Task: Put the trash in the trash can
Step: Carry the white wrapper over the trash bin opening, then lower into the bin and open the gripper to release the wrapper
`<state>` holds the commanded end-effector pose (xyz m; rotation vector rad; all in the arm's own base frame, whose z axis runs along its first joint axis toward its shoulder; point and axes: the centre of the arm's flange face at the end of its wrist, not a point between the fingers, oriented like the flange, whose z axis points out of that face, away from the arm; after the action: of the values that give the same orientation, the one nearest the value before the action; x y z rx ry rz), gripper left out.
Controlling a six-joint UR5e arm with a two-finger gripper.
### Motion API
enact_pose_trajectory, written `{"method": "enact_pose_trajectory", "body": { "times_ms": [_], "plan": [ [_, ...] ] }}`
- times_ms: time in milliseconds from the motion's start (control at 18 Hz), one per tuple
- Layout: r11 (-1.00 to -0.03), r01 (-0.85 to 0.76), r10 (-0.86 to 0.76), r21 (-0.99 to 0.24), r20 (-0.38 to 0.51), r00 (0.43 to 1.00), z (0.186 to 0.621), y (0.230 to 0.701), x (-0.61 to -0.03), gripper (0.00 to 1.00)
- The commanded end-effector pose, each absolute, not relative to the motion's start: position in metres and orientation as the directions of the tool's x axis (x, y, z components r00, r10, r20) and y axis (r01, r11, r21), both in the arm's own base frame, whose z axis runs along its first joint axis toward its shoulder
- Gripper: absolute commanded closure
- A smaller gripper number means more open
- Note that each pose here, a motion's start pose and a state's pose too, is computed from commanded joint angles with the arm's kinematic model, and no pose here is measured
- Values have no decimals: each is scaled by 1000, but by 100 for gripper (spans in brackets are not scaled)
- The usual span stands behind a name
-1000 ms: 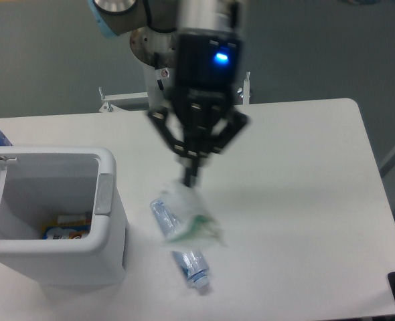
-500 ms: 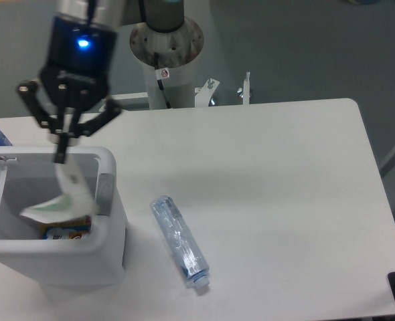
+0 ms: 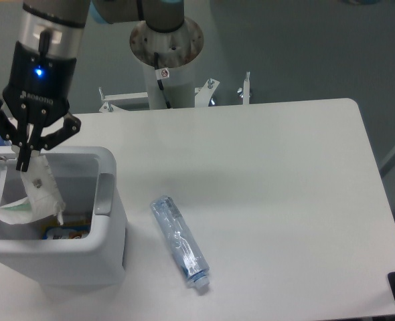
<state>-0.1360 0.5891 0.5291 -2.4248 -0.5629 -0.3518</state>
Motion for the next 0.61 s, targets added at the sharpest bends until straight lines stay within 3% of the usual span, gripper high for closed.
{"method": "enact_pose_trajectory", "body": {
  "times_ms": [611],
  "plan": [
    [-756, 488, 363, -436, 341, 867, 476, 607, -148, 96]
  ]
}}
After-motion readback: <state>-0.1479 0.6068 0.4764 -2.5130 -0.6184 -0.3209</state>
